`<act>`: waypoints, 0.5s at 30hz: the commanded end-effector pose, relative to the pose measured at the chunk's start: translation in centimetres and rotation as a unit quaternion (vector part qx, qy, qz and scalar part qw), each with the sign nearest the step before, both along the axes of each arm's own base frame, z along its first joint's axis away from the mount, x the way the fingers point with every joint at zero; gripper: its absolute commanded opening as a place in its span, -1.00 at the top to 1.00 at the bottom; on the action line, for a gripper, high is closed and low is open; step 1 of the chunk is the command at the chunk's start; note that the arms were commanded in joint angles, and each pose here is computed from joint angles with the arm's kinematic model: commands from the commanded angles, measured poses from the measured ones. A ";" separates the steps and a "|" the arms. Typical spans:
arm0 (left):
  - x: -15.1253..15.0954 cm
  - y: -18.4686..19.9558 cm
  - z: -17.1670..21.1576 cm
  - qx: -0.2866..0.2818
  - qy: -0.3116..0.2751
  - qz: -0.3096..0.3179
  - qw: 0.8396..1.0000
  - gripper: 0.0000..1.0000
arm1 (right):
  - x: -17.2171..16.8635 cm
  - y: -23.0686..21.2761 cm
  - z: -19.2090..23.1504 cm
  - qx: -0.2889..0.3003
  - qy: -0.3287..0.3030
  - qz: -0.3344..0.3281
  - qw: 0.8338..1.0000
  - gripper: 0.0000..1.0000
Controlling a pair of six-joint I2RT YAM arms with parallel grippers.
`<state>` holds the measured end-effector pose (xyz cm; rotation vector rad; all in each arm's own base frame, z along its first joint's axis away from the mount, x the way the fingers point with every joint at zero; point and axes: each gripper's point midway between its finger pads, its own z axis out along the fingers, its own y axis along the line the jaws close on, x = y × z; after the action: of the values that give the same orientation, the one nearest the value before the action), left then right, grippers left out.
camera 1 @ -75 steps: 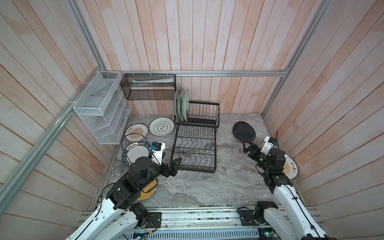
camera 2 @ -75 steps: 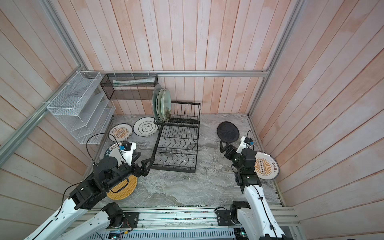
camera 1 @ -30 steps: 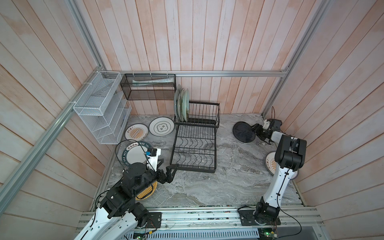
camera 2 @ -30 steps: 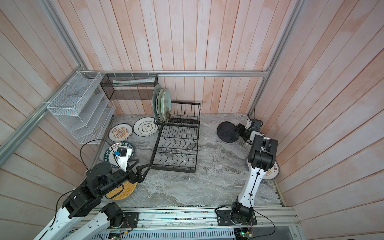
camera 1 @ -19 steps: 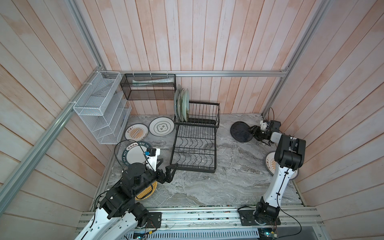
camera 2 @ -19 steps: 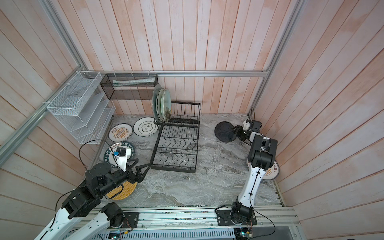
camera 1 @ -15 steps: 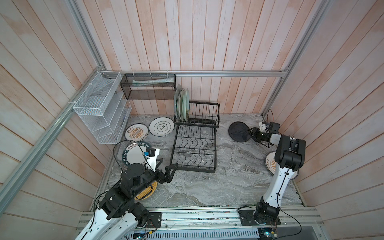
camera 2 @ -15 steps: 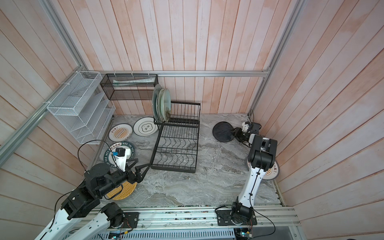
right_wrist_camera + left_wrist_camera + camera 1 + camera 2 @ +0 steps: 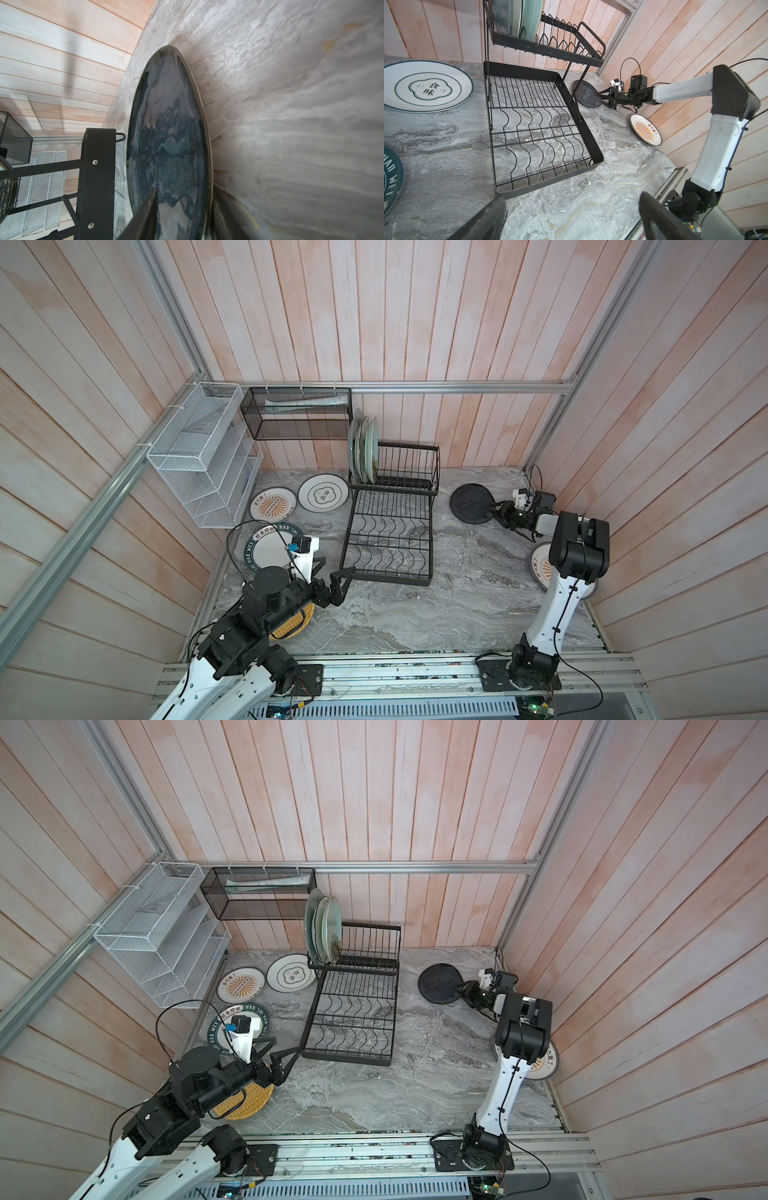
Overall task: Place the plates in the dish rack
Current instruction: 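Slide the dark plate toward the rack with the right gripper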
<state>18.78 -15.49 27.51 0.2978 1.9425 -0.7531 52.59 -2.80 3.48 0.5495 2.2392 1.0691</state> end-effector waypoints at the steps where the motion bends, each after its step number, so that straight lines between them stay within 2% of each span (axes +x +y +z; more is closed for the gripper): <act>1: 0.4 0.3 -0.3 0.004 -0.002 0.012 1.000 -1.00 | -2.1 0.5 -4.3 0.001 0.098 -0.020 0.995 0.27; 6: 0.5 0.3 -0.3 0.005 -0.002 0.013 1.000 -1.00 | -1.9 0.2 -5.0 -0.009 0.117 -0.026 0.993 0.45; 15: 0.4 0.4 -0.3 0.005 -0.002 0.014 1.000 -1.00 | -1.5 0.1 -6.0 -0.036 0.150 -0.034 0.988 0.65</act>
<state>19.02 -15.28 27.42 0.2853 1.9453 -0.7354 53.40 -3.05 2.64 0.6585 2.3239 1.0004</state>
